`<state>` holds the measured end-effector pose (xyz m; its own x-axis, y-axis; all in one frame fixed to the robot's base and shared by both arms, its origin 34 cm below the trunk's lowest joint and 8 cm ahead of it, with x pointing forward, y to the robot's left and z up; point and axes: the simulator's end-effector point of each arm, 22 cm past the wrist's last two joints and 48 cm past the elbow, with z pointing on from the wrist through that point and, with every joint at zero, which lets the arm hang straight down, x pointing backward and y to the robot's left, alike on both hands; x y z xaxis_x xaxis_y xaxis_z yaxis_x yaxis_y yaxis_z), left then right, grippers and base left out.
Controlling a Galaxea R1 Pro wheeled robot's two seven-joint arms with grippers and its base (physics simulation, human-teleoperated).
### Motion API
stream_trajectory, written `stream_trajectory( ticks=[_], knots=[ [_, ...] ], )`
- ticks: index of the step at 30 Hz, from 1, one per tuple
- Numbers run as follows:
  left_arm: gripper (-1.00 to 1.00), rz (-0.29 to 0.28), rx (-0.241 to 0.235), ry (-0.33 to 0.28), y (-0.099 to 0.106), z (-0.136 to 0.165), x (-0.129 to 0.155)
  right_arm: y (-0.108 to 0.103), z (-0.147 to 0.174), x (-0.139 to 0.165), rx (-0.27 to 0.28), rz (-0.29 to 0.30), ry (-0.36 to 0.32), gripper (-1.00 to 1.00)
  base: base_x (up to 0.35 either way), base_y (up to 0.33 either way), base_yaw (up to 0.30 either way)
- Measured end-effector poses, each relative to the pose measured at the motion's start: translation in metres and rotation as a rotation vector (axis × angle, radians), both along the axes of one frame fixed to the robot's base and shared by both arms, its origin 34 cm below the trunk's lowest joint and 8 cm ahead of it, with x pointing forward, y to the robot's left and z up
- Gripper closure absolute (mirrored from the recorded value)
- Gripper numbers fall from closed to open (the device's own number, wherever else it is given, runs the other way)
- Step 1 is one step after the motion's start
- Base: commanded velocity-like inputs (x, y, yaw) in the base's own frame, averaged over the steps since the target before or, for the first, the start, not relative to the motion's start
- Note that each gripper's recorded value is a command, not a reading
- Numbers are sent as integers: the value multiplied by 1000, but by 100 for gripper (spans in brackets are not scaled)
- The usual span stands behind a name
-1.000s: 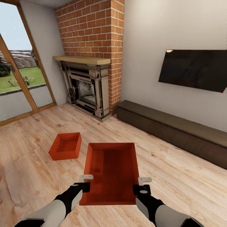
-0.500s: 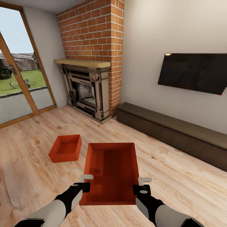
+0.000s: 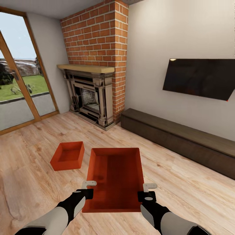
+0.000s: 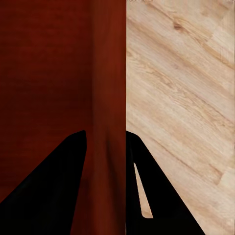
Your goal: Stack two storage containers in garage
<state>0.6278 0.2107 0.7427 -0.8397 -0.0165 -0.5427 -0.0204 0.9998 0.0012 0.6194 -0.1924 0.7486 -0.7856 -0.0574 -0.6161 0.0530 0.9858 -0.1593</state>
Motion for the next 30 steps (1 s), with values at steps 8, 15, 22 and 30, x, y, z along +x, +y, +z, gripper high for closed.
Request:
stream_trajectory(
  ticks=[8,15,22,30],
  knots=[
    [100,0,0,-13,0,6,3,0,6,3,0,0,-13,100,0,0,0],
    [100,0,0,-24,0,12,6,0,12,6,0,0,-24,100,0,0,0],
    [100,0,0,-34,0,18,8,0,18,8,0,0,-34,100,0,0,0],
    [100,0,0,-47,0,24,11,0,24,11,0,0,-47,100,0,0,0]
  ],
)
